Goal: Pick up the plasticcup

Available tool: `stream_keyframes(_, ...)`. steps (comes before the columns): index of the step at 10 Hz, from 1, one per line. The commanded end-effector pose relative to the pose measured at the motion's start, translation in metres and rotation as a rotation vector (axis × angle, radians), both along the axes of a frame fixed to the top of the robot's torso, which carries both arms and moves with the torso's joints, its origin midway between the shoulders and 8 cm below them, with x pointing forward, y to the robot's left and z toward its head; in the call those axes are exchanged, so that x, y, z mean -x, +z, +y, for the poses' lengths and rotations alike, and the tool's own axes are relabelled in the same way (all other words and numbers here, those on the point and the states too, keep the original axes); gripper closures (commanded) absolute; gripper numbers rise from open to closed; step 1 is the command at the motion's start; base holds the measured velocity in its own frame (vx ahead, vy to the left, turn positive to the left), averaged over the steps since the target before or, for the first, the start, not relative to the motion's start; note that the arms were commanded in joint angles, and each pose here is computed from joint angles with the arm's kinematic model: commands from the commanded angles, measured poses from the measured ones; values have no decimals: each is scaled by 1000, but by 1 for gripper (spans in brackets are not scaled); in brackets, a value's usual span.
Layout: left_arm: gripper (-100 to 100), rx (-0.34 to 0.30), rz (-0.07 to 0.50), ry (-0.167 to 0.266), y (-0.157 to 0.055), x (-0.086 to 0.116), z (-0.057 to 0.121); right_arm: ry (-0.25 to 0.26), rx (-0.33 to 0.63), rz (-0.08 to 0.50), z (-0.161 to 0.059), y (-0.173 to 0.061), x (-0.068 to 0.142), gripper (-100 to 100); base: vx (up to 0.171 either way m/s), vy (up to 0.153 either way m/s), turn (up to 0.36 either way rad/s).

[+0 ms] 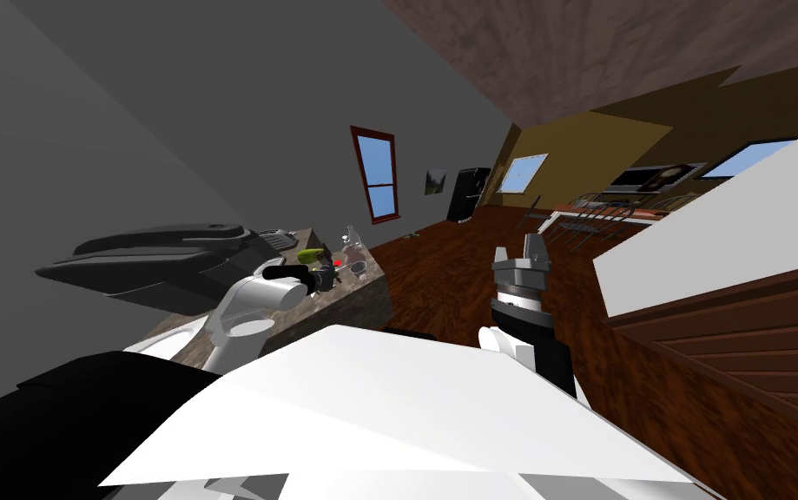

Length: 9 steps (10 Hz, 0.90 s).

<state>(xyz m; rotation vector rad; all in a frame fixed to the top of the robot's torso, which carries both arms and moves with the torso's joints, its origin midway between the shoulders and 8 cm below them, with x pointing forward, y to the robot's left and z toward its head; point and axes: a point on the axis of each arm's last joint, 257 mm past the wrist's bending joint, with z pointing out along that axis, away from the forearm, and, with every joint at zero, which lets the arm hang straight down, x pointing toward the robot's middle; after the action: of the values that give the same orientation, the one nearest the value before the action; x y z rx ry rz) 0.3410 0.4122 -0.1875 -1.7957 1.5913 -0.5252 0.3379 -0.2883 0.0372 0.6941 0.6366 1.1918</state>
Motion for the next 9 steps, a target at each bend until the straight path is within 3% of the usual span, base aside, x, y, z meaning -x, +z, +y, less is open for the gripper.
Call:
stream_keyframes(1,-100,-2,39,-9,-3,4,-2,0,0,0,0,0,0,0,51,18,-53)
stream_keyframes(9,-100,-12,228,-25,-20,33,-6,0,0,0,0,0,0,0,55,9,-44)
